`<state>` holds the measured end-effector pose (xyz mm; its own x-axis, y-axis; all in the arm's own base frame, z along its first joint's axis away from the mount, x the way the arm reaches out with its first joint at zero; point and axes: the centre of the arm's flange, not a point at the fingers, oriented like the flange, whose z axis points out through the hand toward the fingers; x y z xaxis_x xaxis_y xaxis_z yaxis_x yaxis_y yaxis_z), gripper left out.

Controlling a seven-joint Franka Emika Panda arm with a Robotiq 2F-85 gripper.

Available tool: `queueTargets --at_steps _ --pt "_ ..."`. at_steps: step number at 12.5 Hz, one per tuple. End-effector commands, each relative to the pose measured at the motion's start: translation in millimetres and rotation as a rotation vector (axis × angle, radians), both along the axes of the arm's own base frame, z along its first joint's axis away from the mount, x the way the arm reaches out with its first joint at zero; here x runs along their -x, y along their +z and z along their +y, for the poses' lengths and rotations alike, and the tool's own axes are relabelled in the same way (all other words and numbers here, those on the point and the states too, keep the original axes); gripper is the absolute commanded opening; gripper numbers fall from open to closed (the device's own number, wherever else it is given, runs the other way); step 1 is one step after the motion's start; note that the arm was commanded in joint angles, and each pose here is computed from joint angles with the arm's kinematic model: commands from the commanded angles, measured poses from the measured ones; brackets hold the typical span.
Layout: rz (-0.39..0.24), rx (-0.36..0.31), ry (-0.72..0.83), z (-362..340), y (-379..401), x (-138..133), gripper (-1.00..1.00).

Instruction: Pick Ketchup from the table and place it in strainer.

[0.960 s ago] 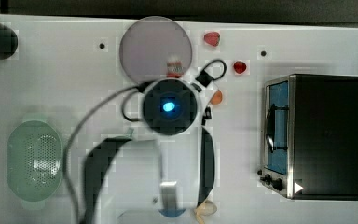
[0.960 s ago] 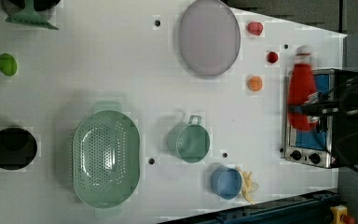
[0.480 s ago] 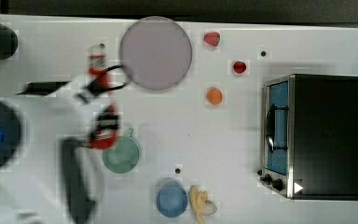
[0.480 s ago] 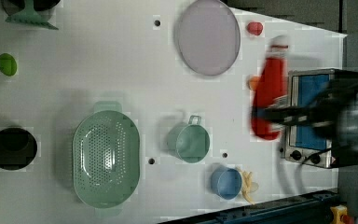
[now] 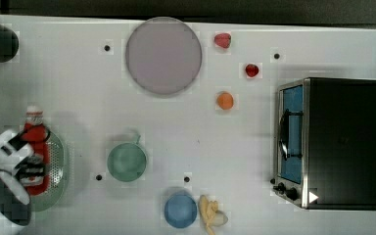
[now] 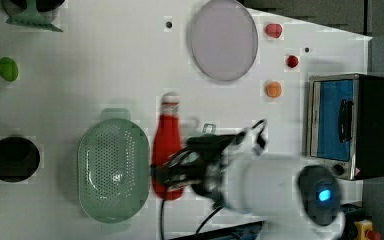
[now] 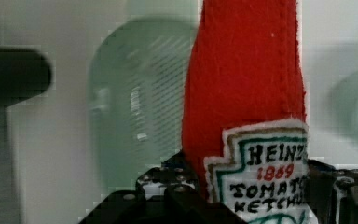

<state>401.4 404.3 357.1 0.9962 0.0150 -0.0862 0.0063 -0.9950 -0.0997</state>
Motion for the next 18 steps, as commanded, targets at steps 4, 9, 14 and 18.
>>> queueTargets --at_steps 4,9,14,18 --pt "0.047 -0.122 -0.252 21.6 -49.2 -19.6 1.00" --pt "-0.017 -0.002 -0.376 -26.3 21.1 -37.7 1.00" --pt "-0.072 0.181 -0.569 -198.0 137.9 -88.9 1.00" --pt "-0.098 0.169 -0.846 -341.2 187.7 -104.4 1.00"
